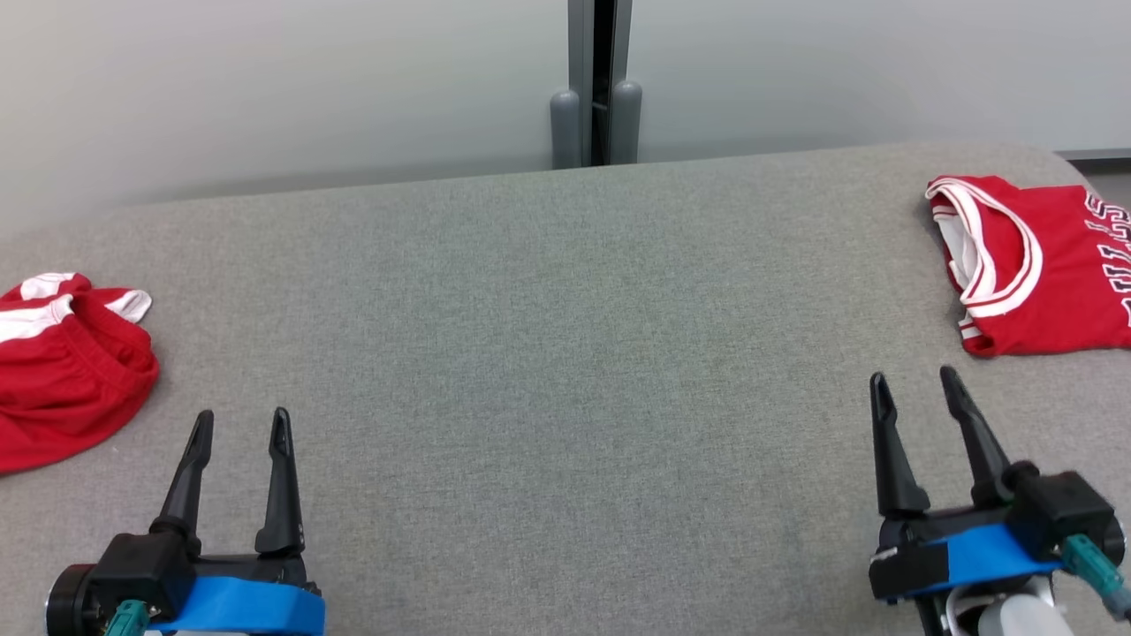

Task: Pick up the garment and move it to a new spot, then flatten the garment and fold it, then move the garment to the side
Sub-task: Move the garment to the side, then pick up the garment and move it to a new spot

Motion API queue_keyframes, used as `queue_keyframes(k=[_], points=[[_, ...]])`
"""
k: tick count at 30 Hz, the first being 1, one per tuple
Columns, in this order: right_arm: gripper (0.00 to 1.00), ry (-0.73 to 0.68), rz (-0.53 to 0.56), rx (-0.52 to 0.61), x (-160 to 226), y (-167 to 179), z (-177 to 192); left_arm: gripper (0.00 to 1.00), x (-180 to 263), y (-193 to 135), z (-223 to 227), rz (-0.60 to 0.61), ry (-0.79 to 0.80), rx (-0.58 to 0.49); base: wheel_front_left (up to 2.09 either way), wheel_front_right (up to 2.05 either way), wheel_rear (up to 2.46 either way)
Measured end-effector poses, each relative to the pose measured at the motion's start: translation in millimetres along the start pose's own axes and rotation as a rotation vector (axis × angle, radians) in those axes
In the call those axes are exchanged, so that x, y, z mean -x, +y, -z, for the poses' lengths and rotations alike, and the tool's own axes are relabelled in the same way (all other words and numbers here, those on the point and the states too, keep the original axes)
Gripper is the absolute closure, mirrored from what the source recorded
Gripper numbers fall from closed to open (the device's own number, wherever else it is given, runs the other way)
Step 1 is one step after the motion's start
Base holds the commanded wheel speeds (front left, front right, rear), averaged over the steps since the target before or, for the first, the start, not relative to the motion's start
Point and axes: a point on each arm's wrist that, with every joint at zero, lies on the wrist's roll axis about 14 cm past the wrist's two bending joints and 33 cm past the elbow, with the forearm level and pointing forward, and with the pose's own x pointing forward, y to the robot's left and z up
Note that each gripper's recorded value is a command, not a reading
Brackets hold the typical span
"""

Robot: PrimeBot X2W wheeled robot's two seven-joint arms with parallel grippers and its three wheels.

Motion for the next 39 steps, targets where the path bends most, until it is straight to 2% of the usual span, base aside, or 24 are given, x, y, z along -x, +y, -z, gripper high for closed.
queue_keyframes(k=[7, 22, 30, 39], points=[[0.0, 0.007, 0.013, -0.028, 20.5, 3.8, 1.0, 0.0, 8.2, -3.5, -3.4, 0.003, -0.005, 0.009, 0.0, 0.0, 0.0], [0.0, 0.009, -0.008, -0.034, 21.0, 13.0, 2.2, 0.0, 15.2, 3.1, -2.9, -0.02, 0.0, 0.007, 0.0, 0.0, 0.0], [0.0, 0.011, -0.102, -0.05, 7.3, 45.3, 5.0, 0.0, 22.1, 29.0, -7.4, -0.097, -0.009, -0.012, 0.0, 0.0, 0.0], [0.0, 0.018, -0.243, -0.072, -15.4, 94.1, 11.4, 0.0, 45.2, 75.1, -15.1, -0.238, -0.018, -0.042, 0.0, 0.0, 0.0]])
